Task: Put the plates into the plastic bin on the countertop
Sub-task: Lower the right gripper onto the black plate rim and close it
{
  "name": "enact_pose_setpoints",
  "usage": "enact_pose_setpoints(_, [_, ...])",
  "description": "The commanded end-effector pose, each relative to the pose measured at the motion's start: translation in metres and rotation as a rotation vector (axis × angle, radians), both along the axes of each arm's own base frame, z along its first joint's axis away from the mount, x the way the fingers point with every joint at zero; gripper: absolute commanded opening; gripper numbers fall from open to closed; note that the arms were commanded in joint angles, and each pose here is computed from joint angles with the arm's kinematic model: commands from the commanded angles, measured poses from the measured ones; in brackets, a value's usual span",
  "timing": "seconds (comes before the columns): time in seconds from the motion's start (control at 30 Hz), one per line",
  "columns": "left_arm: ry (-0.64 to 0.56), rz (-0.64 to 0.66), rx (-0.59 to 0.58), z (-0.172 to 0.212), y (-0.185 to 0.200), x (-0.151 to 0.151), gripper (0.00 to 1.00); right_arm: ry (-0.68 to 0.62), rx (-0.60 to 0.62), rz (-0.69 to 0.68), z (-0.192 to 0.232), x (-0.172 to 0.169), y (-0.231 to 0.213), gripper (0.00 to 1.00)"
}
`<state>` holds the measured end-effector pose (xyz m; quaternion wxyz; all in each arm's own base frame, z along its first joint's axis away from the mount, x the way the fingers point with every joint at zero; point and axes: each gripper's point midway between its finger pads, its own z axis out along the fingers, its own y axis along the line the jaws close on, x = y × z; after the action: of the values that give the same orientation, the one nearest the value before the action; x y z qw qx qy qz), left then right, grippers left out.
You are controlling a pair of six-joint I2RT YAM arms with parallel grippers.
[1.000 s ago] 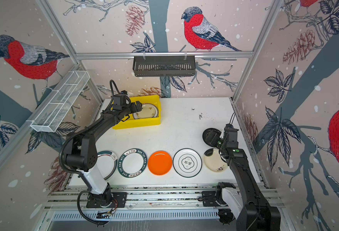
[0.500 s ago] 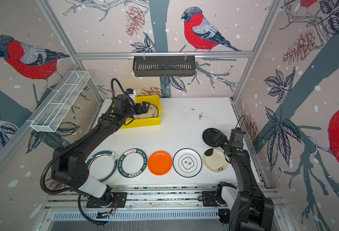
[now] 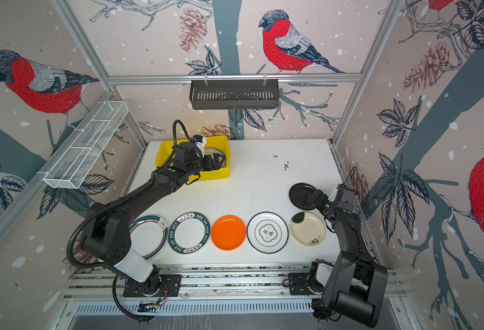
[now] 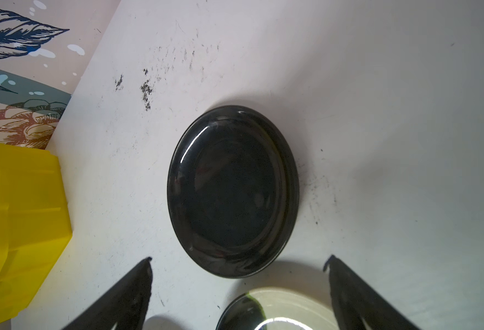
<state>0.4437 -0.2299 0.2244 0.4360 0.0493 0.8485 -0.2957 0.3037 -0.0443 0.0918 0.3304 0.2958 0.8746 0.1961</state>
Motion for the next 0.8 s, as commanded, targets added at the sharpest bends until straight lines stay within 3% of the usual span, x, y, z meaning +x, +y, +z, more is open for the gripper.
enact_pose_setpoints(0.0, [-0.049,-0.051,-0.078,0.017,-0.018,0.000,0.98,-0.015,-0.004,0.042,0.002,0.006,0.001,0.95])
enact_pose_setpoints(0.37, [-0.028,-0.068,-0.036,0.003,-0.035,-0.003,0.98,0.074,-0.020,-0.011,-0.015,0.012,-0.014,0.91])
enact_pose_setpoints(0.77, [-0.022,-0.066,-0.011,0.001,-0.036,0.001,0.98,0.074,0.043,0.050,-0.026,0.027,-0.002,0.86])
